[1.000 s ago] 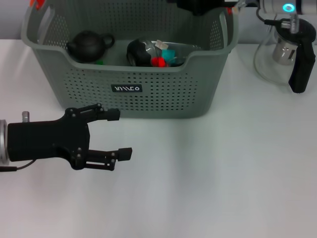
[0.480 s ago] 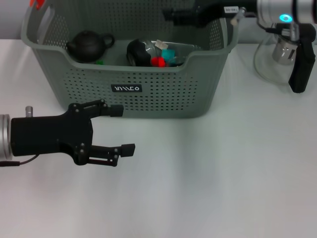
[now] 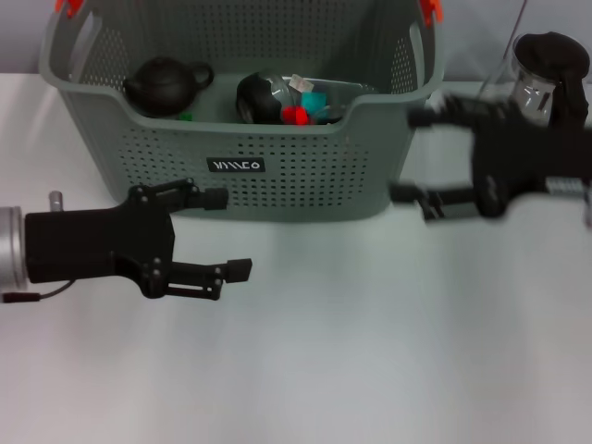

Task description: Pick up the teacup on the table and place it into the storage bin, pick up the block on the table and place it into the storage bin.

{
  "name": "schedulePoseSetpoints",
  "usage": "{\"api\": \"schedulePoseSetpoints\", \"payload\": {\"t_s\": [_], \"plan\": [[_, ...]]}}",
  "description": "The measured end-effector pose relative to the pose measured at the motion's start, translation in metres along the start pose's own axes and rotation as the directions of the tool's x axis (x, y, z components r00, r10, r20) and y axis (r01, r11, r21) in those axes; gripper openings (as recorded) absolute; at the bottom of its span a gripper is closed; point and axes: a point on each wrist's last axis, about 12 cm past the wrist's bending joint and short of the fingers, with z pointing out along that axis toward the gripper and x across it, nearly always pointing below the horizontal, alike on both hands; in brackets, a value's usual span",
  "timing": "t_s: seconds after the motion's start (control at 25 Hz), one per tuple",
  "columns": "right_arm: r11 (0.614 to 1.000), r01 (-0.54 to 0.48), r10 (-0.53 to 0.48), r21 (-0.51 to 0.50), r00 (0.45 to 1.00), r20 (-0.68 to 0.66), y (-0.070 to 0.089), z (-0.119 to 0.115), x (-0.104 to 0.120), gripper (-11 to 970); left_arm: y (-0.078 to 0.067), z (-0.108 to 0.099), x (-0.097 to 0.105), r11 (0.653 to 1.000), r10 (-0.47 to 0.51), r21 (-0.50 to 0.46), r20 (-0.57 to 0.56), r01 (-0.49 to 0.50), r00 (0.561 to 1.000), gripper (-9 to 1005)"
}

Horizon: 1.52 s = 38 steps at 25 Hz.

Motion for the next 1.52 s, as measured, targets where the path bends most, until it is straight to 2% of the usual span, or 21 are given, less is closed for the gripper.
{"api": "schedulePoseSetpoints", "payload": {"t_s": [0.2, 0.44, 0.6, 0.96, 1.52], "plan": [[1.0, -0.016, 0.016, 0.012, 1.0, -0.008, 0.02, -0.019, 0.037, 949, 0.002, 0.012, 0.01, 1.0, -0.004, -0.005, 0.01, 0.004, 1.0, 952], [0.996, -0.086, 0.084, -0.041, 0.996, -0.041, 0.024, -0.006, 0.061, 948, 0.012, 0.025, 0.021, 0.999, -0.035, -0.04, -0.034, 0.033, 0.999, 951], [0.99, -0.111, 0.102, -0.092, 0.99, -0.099, 0.021, 0.013, 0.065, 947, 0.015, 0.028, 0.026, 0.998, -0.044, -0.056, -0.07, 0.04, 0.997, 951], [0.985, -0.094, 0.066, -0.145, 0.98, -0.187, 0.015, 0.05, 0.063, 946, 0.014, 0.025, 0.029, 0.998, -0.052, -0.043, -0.102, 0.048, 0.993, 952], [0.985, -0.099, 0.069, -0.141, 0.976, -0.205, 0.017, 0.05, 0.067, 947, 0.013, 0.026, 0.034, 0.998, -0.065, -0.014, -0.166, 0.064, 0.984, 951]]}}
